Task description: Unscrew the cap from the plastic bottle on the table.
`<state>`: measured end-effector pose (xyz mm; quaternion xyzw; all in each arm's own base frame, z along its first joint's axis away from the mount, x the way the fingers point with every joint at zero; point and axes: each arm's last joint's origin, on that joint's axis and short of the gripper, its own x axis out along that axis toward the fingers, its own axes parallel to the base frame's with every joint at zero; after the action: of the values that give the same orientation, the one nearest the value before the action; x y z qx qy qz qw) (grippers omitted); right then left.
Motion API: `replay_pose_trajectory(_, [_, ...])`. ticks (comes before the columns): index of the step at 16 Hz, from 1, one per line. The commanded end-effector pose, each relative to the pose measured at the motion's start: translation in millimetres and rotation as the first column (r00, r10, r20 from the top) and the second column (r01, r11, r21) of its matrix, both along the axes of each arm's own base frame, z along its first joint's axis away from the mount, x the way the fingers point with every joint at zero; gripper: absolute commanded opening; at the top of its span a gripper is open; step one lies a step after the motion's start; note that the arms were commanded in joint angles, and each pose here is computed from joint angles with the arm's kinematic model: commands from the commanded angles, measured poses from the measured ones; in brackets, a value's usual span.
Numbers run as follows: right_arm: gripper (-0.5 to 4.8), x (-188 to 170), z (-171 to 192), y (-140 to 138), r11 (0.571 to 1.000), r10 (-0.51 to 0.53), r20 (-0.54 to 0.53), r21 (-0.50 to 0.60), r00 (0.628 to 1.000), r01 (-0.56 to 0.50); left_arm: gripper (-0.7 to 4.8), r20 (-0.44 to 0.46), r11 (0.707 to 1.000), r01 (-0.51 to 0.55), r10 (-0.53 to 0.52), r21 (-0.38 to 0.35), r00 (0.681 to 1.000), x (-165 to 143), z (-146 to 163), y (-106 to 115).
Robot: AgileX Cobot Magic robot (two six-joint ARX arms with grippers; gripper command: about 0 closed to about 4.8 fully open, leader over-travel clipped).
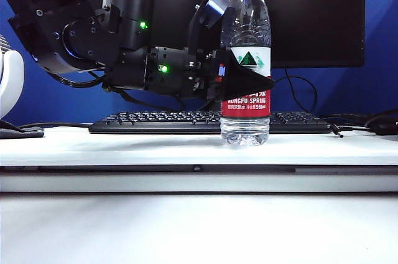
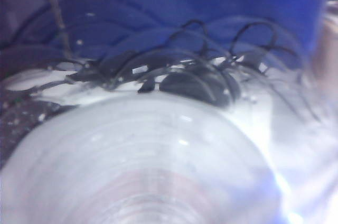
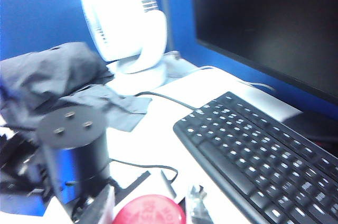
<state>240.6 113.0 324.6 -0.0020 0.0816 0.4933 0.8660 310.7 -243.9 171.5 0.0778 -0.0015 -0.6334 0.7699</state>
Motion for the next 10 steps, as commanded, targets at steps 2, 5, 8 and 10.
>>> replay_pose_trajectory(2, [0.53,8,-14,-3,0.999,0.051,-0.064,-0.004,0.997,-0.051,3.27,-0.031,1.0,0.012,-0.011,0.017,0.999,-1,-4,1])
replay_pose_trajectory(5, [0.72,14,-12,-17,1.0,-0.013,-0.049,0.005,0.999,0.013,3.27,-0.031,1.0,0.011,-0.011,0.016,0.999,-1,-4,1])
replay_pose_trajectory(8, [2.43,15,-7,-20,0.997,-0.068,-0.031,0.027,0.997,0.069,3.27,-0.03,1.0,0.011,-0.01,0.017,1.0,-1,-4,1])
replay_pose_trajectory(10, [2.43,11,1,-22,0.994,-0.093,-0.01,0.056,0.996,0.094,3.27,-0.031,1.0,0.01,-0.01,0.017,0.999,-1,-4,1])
